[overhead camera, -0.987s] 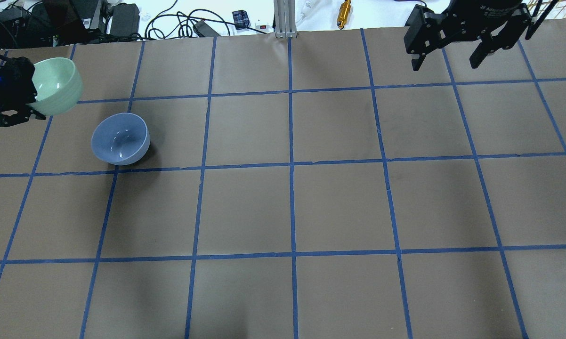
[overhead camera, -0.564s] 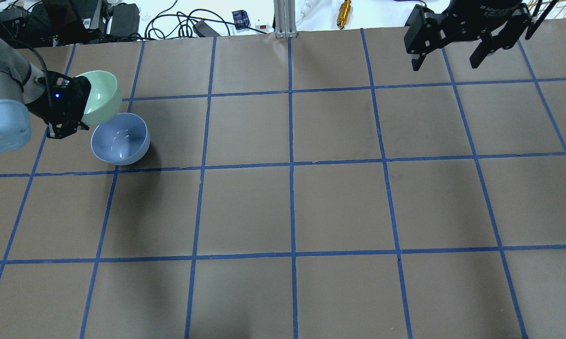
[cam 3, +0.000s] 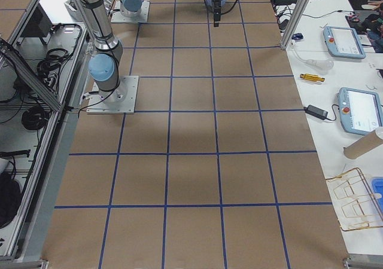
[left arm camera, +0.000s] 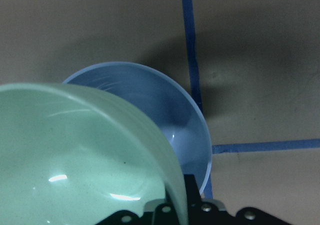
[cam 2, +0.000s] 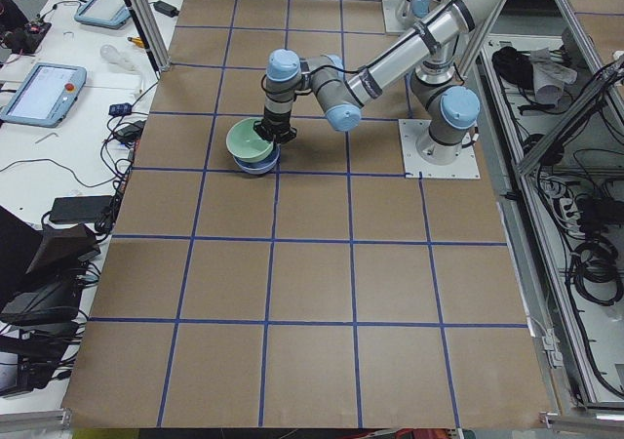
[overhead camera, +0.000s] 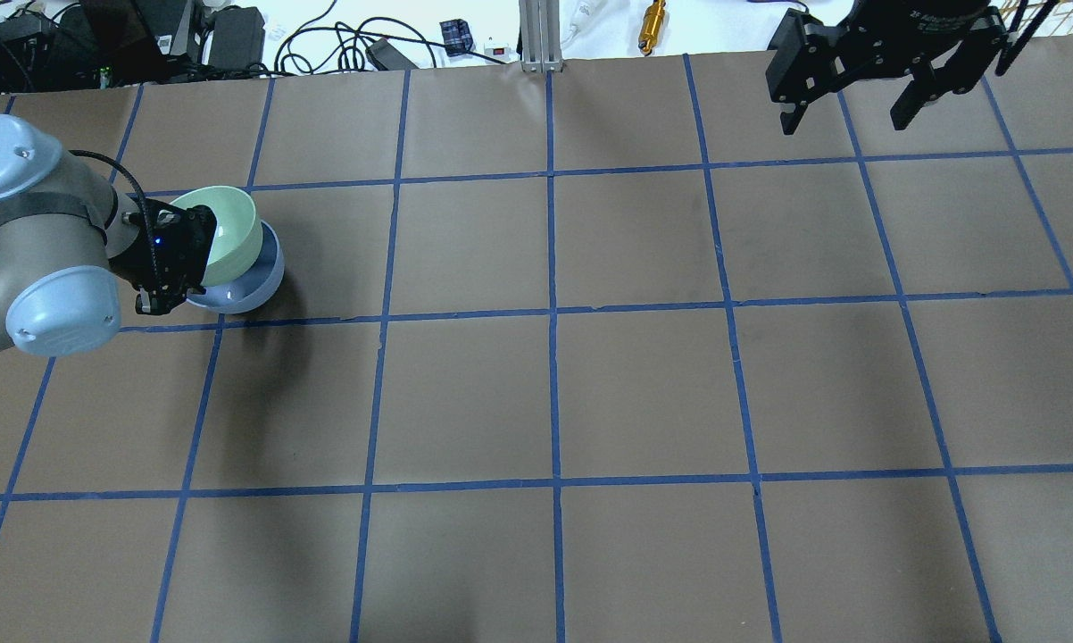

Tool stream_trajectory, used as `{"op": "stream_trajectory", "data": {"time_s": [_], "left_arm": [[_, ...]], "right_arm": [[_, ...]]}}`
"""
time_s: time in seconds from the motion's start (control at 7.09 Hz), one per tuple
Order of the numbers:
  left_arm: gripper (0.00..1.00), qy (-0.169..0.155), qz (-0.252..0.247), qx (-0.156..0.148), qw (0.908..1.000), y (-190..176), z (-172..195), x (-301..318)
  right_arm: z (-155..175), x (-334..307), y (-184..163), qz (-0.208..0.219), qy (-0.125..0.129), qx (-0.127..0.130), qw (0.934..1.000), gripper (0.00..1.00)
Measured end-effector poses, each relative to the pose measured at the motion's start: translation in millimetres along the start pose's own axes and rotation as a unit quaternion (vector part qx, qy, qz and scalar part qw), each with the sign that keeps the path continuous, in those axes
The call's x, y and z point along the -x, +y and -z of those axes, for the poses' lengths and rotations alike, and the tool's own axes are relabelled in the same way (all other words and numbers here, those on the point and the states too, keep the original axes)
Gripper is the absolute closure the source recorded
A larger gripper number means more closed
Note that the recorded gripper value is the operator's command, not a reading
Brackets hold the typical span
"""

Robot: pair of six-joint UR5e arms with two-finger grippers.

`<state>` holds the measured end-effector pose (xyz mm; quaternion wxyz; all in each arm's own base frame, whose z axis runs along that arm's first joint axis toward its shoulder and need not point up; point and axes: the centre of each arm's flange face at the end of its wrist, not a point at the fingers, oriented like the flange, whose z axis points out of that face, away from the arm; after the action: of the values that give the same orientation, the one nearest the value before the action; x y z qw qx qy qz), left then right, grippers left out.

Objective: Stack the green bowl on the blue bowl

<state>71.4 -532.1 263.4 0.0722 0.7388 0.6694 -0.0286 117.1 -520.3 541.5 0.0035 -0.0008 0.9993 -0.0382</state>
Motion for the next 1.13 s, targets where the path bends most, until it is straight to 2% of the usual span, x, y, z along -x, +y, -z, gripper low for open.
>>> {"op": "stream_trajectory", "data": {"time_s": [0.14,0.56,0.85,1.13], "left_arm": [[0.00,0.003,0.006,-0.001,1.0000,-0.8,-4.9,-2.1],[0.00,-0.002,0.042,0.002,0.9991,2.6,-1.6,4.9],[0.00,-0.014,0.057,0.005,0.9982,4.9,45.2,16.9],[0.00,-0.003,0.136,-0.007,0.9907,-3.3,124.3,23.7]], "right_arm": [[0.0,0.0,0.0,0.000,0.000,0.000,1.0000,0.00],[0.0,0.0,0.0,0.000,0.000,0.000,1.0000,0.00],[-0.1,0.0,-0.1,0.000,0.000,0.000,1.0000,0.00],[-0.1,0.0,-0.1,0.000,0.000,0.000,1.0000,0.00]]}}
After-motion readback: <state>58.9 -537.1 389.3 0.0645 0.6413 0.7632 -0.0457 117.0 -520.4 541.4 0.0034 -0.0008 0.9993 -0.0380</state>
